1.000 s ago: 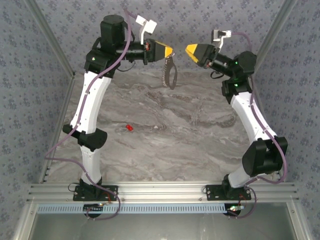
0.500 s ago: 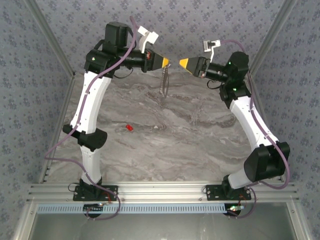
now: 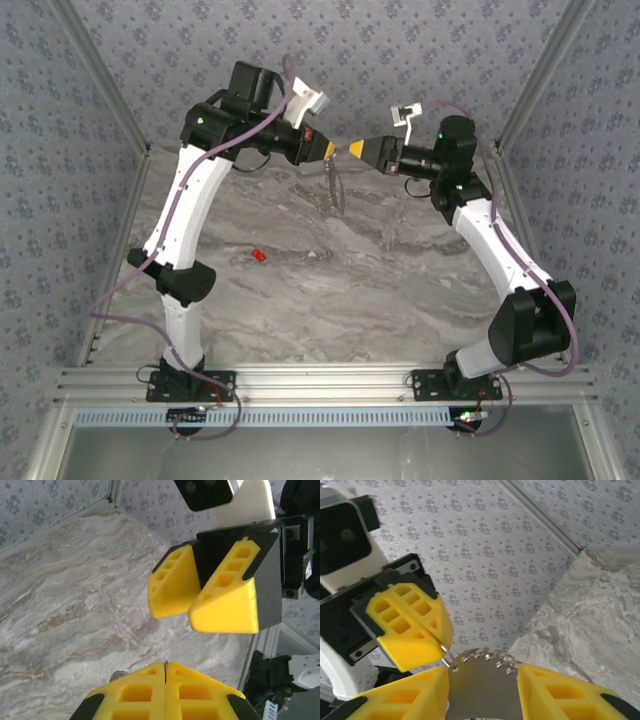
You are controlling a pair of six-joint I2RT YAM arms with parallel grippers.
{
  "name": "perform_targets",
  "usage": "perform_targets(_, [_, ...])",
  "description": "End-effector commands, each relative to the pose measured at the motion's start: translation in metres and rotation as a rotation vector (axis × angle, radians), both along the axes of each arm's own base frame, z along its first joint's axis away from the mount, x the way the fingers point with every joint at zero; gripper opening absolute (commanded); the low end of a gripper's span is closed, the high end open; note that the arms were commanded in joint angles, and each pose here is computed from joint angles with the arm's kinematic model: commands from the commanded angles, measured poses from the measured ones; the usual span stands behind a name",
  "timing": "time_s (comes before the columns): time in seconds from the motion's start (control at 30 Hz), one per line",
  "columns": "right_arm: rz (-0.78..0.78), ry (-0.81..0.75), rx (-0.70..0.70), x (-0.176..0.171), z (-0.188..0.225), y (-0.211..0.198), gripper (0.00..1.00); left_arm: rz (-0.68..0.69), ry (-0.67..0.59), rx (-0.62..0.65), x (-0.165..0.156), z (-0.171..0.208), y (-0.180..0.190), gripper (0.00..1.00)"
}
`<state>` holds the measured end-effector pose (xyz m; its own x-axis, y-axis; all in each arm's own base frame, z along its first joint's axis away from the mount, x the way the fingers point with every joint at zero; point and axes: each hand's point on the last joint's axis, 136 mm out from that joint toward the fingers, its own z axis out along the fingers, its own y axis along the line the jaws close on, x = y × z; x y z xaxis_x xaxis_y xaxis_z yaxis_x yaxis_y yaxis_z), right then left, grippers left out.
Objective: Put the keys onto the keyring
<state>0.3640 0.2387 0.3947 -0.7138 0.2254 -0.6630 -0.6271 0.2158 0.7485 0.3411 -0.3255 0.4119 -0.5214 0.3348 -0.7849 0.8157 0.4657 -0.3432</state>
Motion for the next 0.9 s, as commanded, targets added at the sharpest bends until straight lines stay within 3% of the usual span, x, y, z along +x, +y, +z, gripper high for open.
perform_targets(0.0, [-0.001, -0.037, -0.038, -0.011, -0.002, 0.0, 0.43, -0.002, -0.057, 0.071, -0.015, 0.0, 0.007, 0.0])
perform_targets(0.5, [0.077, -0.027, 0.034, -0.025, 0.003, 0.001, 0.42, -0.037, -0.06, 0.075, -0.025, 0.0, 0.004, 0.0])
perform_targets(0.87, [0.121, -0.066, 0.186, -0.023, 0.041, -0.01, 0.43, -0.083, -0.056, -0.092, -0.029, 0.034, -0.005, 0.0])
